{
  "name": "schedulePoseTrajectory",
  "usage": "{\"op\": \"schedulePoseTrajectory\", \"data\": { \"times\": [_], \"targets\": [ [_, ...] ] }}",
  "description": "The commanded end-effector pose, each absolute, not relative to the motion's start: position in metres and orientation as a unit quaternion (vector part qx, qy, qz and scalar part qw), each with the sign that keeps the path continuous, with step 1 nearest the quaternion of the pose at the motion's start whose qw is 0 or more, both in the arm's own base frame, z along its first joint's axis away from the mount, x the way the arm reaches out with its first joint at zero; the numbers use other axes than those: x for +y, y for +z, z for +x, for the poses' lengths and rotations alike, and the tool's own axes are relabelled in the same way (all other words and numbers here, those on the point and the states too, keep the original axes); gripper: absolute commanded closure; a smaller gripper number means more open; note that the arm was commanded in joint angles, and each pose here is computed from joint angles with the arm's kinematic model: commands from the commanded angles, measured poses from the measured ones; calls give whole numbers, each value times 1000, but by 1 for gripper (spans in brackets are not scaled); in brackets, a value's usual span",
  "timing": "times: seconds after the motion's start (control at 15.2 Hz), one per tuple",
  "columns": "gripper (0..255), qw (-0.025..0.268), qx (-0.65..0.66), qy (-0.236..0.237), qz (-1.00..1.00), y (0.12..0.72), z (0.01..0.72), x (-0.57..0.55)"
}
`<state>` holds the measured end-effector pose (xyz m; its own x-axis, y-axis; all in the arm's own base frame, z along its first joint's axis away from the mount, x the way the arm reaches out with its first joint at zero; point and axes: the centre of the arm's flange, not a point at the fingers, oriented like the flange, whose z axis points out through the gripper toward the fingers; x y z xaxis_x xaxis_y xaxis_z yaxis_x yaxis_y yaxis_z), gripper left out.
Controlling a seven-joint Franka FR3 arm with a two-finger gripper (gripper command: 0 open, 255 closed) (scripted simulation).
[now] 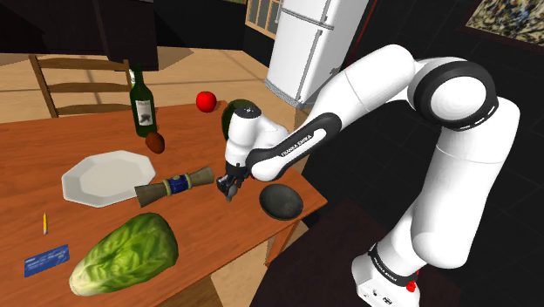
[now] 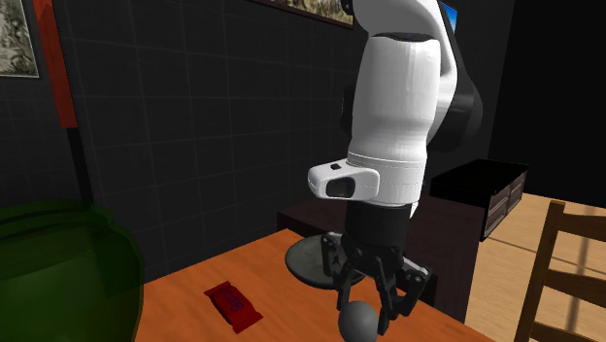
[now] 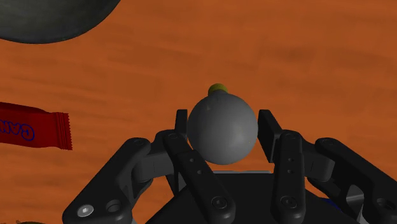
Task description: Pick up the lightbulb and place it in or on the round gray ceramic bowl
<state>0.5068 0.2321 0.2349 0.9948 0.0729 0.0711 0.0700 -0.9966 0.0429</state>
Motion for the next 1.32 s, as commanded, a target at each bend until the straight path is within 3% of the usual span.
{"op": "schedulePoseTrajectory", "data": {
  "times": [0.0, 1.25],
  "targets": [
    [255, 20, 36, 36, 998, 235, 507, 232],
    [255, 20, 36, 36, 998, 324, 507, 232]
  ]
}}
